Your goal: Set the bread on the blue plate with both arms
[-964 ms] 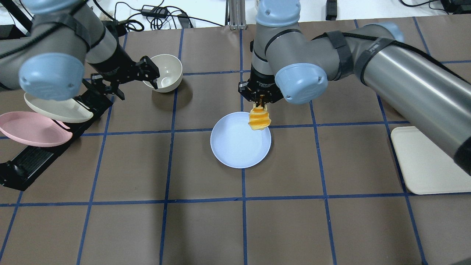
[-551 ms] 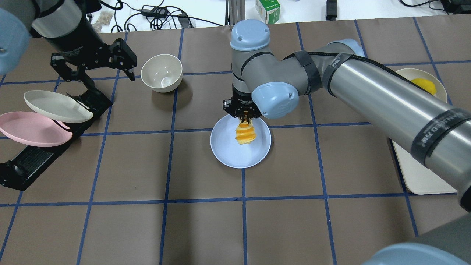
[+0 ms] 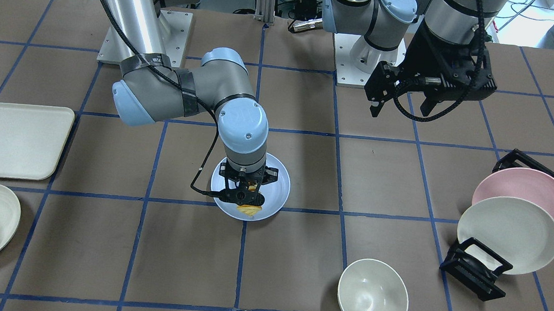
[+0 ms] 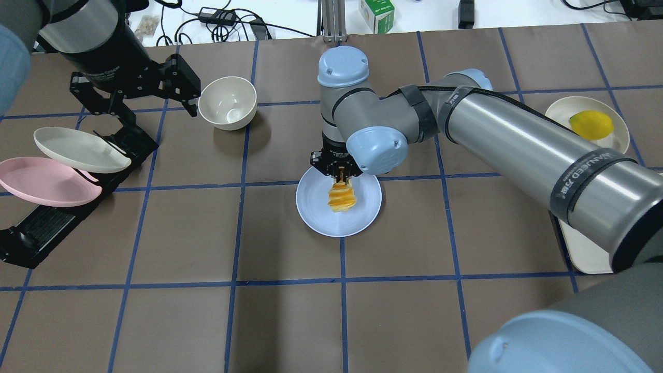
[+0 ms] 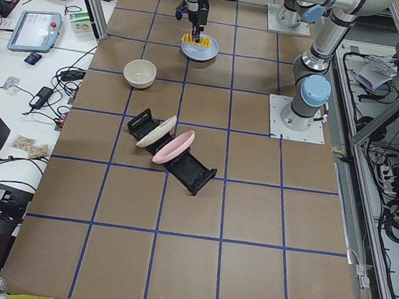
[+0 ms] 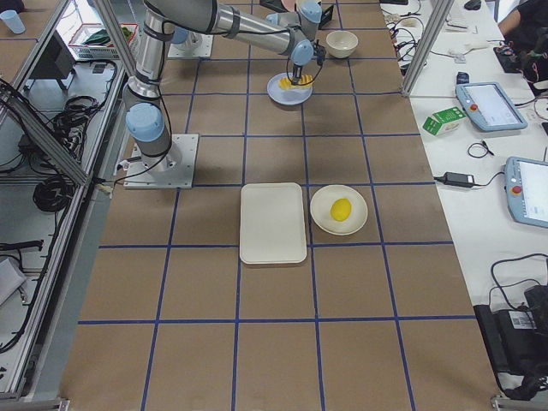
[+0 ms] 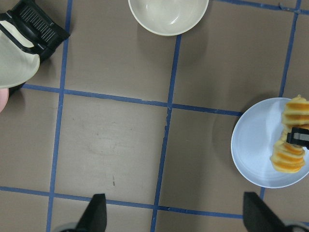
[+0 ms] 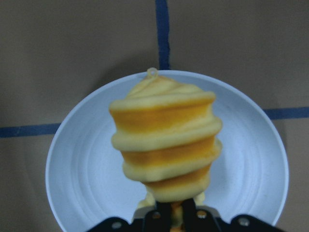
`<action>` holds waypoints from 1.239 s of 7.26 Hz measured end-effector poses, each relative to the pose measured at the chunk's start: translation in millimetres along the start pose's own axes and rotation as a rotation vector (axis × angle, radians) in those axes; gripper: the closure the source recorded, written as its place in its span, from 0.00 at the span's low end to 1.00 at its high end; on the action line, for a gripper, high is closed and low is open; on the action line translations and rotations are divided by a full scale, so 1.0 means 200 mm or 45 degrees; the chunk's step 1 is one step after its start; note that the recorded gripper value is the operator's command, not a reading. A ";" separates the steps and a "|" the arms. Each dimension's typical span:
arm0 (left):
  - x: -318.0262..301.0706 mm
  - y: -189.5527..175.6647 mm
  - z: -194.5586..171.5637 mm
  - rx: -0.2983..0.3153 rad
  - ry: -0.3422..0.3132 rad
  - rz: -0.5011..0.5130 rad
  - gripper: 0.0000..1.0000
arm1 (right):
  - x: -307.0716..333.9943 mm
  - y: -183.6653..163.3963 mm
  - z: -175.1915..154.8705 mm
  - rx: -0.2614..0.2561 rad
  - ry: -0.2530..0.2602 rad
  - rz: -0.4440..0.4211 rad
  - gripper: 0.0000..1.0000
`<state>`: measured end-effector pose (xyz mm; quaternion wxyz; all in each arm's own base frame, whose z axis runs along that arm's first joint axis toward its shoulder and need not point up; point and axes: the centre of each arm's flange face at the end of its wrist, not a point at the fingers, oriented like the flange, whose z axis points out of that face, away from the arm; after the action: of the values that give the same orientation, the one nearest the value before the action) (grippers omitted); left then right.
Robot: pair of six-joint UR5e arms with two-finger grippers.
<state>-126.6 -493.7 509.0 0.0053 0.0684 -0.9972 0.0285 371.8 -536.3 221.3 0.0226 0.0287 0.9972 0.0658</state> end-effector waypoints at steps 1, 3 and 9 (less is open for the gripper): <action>0.00 0.00 0.01 0.012 0.000 0.002 0.00 | -0.04 0.01 0.04 -0.007 -0.007 0.015 1.00; 0.00 0.01 0.02 0.018 -0.003 0.011 0.00 | -0.05 0.03 0.08 -0.023 -0.004 0.053 1.00; -0.02 0.01 0.02 0.026 -0.004 0.043 0.00 | -0.02 0.06 0.11 -0.029 0.027 0.096 0.00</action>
<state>-122.4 -492.4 505.3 0.0027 0.0516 -0.9979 0.0388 377.3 -520.9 201.3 0.0099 0.0654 0.9947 0.0783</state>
